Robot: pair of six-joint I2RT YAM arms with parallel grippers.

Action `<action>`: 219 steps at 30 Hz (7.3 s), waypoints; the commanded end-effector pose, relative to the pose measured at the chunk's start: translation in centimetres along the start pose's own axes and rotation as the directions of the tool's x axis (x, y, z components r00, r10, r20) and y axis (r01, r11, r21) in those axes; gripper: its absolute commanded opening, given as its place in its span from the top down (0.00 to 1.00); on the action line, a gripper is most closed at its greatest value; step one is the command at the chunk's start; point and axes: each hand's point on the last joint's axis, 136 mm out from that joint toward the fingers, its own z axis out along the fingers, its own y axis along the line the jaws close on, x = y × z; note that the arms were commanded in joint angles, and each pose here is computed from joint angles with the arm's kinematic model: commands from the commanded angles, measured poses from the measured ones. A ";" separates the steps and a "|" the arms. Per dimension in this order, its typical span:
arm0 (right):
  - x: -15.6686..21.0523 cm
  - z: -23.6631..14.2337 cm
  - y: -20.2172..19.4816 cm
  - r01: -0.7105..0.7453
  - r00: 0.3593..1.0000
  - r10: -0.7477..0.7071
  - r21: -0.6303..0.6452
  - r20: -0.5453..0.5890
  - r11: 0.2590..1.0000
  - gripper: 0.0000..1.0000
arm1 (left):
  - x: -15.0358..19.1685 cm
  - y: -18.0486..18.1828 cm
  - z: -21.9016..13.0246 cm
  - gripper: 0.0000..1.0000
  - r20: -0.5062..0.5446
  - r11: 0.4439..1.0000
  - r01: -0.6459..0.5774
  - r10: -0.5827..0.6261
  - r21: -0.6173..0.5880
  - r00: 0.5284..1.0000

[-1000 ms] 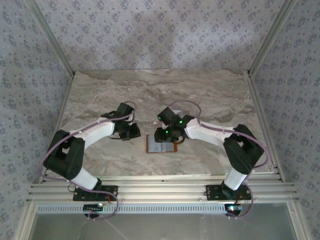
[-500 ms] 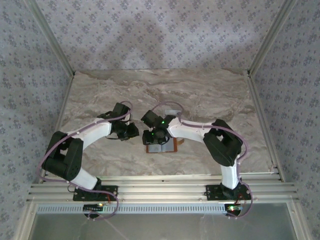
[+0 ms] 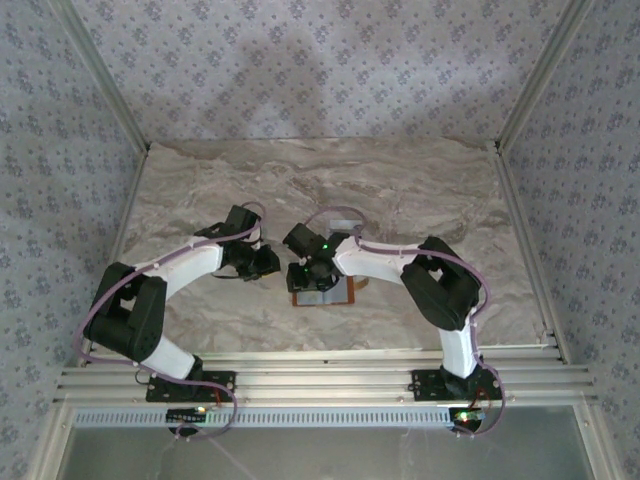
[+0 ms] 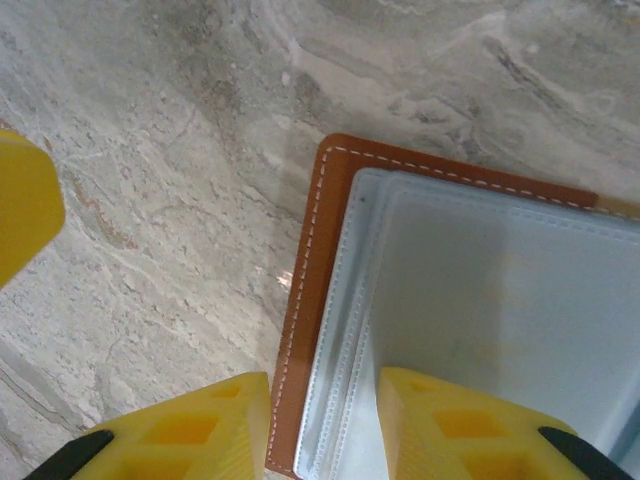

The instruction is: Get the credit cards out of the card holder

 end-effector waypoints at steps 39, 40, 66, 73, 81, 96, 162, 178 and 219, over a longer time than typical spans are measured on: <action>1.1 -2.0 -5.1 -0.105 0.993 0.098 0.123 0.063 0.987 0.72 | 4.5 -5.4 5.9 0.85 -0.228 0.982 0.078 -0.038 0.171 0.973; 1.1 -2.0 -5.0 -0.105 0.993 0.097 0.122 0.064 0.987 0.73 | 4.7 -5.2 6.0 0.85 -0.234 0.983 0.083 -0.043 0.164 0.971; 0.8 -4.8 -8.2 -0.073 0.996 0.049 0.342 0.078 0.937 0.53 | 5.1 -1.2 6.7 0.86 -0.270 0.994 0.100 -0.088 0.033 0.959; 0.7 -5.4 -9.7 -0.088 0.995 0.063 0.377 0.079 0.922 0.53 | 5.0 -1.1 6.6 0.86 -0.269 0.995 0.095 -0.083 0.031 0.960; 0.8 -6.2 -11.6 -0.111 0.993 0.083 0.414 0.086 0.903 0.55 | 4.8 -1.5 6.2 0.86 -0.261 0.996 0.084 -0.071 0.036 0.963; 1.2 -7.7 -12.2 -0.147 0.988 0.116 0.353 0.106 0.924 0.57 | 4.2 -3.9 4.3 0.86 -0.224 0.997 0.028 -0.012 0.067 0.974; -0.4 -4.7 -6.4 -0.232 0.969 0.238 -0.088 0.062 0.969 0.65 | 4.6 -4.1 4.2 0.86 -0.212 0.999 -0.043 0.038 -0.018 0.977; -0.2 -3.4 -6.0 -0.255 0.966 0.259 -0.154 0.004 0.955 0.67 | 5.2 -4.6 5.2 0.86 -0.235 0.997 -0.074 0.064 -0.034 0.970; 1.4 -0.2 -8.2 -0.224 0.973 0.217 -0.082 -0.080 0.971 0.68 | 6.9 1.1 7.0 0.89 -0.290 0.965 -0.116 0.044 -0.236 0.956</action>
